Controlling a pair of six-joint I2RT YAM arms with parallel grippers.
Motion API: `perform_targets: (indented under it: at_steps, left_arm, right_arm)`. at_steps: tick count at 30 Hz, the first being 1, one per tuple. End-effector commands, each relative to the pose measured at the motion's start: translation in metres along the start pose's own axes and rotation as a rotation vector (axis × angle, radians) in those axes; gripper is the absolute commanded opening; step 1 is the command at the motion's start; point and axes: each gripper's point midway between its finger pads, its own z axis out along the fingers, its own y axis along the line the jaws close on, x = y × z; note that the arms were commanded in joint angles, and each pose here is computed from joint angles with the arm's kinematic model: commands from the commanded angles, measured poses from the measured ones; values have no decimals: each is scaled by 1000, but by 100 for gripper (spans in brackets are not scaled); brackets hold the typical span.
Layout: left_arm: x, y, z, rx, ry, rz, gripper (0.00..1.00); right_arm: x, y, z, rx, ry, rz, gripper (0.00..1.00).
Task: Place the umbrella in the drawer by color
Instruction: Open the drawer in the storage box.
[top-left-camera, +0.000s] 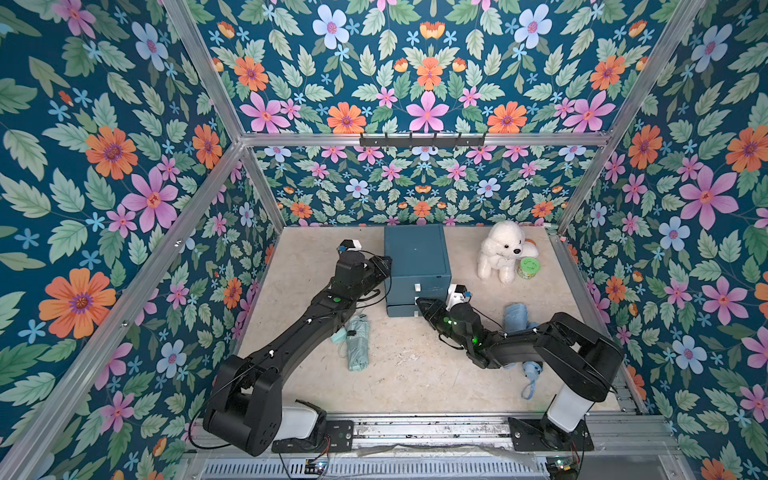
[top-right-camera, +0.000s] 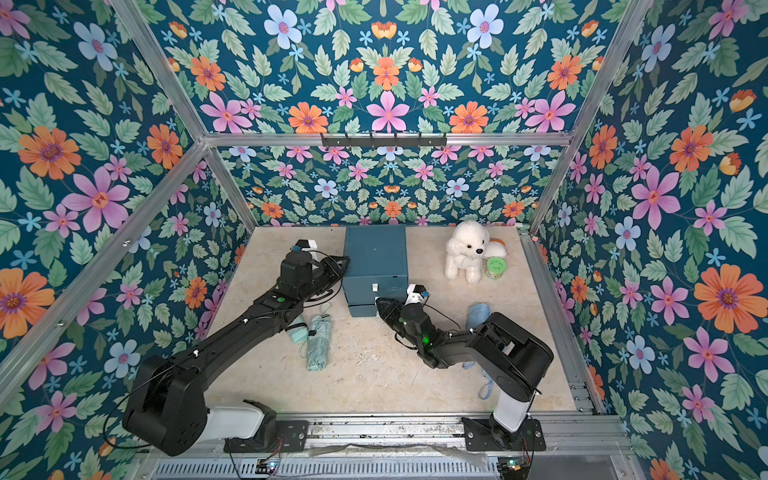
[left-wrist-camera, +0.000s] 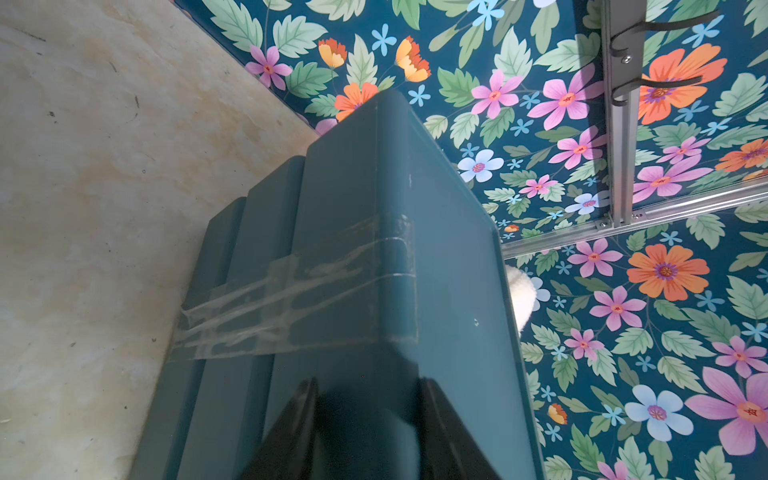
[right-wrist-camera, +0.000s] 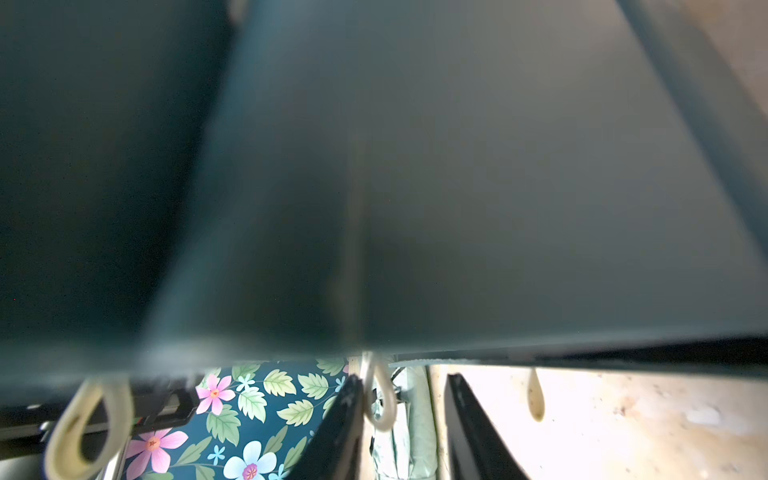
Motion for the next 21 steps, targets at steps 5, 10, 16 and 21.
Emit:
perform_targets:
  at_steps: [5, 10, 16, 21]
  left_arm:
    - [38, 40, -2, -138, 146, -13, 41]
    - [39, 42, -3, -140, 143, -21, 41]
    - [39, 50, -2, -166, 128, -40, 40]
    - [39, 55, 2, -183, 123, -47, 39]
  right_arm:
    - [8, 26, 4, -120, 52, -11, 19]
    - [8, 27, 0, -130, 50, -7, 0]
    - [10, 27, -17, -121, 47, -27, 0]
    - [29, 12, -43, -59, 73, -64, 0]
